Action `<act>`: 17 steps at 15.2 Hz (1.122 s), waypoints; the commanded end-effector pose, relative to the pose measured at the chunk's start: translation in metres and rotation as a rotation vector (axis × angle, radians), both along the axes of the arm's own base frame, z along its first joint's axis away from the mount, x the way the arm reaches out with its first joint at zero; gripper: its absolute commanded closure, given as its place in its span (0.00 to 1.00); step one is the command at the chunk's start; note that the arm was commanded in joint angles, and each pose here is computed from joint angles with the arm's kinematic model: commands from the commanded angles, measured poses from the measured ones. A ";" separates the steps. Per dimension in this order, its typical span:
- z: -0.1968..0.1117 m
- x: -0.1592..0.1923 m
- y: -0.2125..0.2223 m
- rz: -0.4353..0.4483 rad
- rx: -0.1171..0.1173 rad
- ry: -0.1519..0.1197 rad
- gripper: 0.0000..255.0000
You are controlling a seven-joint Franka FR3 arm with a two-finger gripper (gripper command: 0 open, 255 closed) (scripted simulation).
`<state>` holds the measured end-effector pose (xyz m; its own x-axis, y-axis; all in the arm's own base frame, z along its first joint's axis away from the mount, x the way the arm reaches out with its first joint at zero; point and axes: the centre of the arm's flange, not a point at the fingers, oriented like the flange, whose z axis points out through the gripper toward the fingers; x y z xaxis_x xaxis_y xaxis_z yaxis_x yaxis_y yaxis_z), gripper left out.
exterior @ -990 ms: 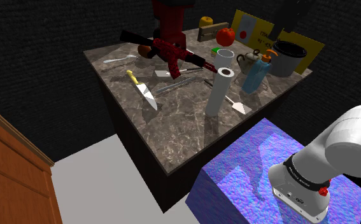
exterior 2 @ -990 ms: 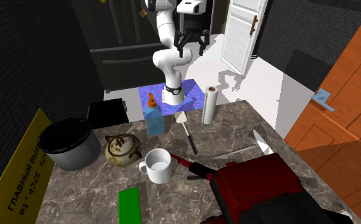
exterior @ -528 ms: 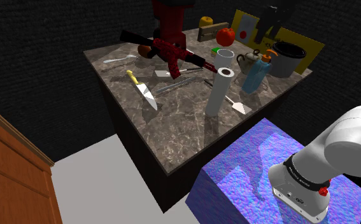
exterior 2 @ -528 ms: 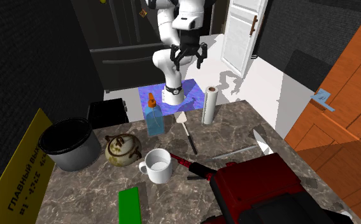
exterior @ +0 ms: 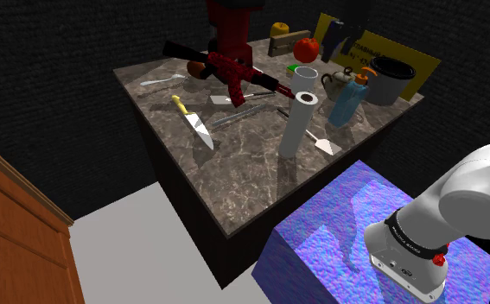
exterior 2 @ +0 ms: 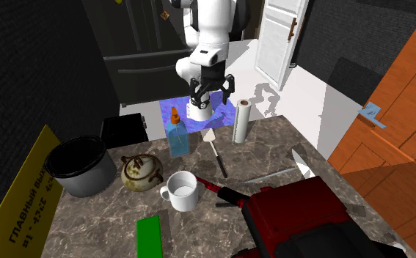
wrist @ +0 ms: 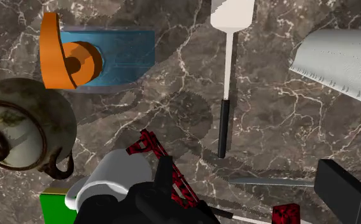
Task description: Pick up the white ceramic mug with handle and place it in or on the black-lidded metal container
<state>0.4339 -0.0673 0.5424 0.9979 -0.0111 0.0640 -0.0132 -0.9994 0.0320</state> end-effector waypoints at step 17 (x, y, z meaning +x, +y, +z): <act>-0.132 0.172 -0.110 -0.061 0.033 0.022 0.00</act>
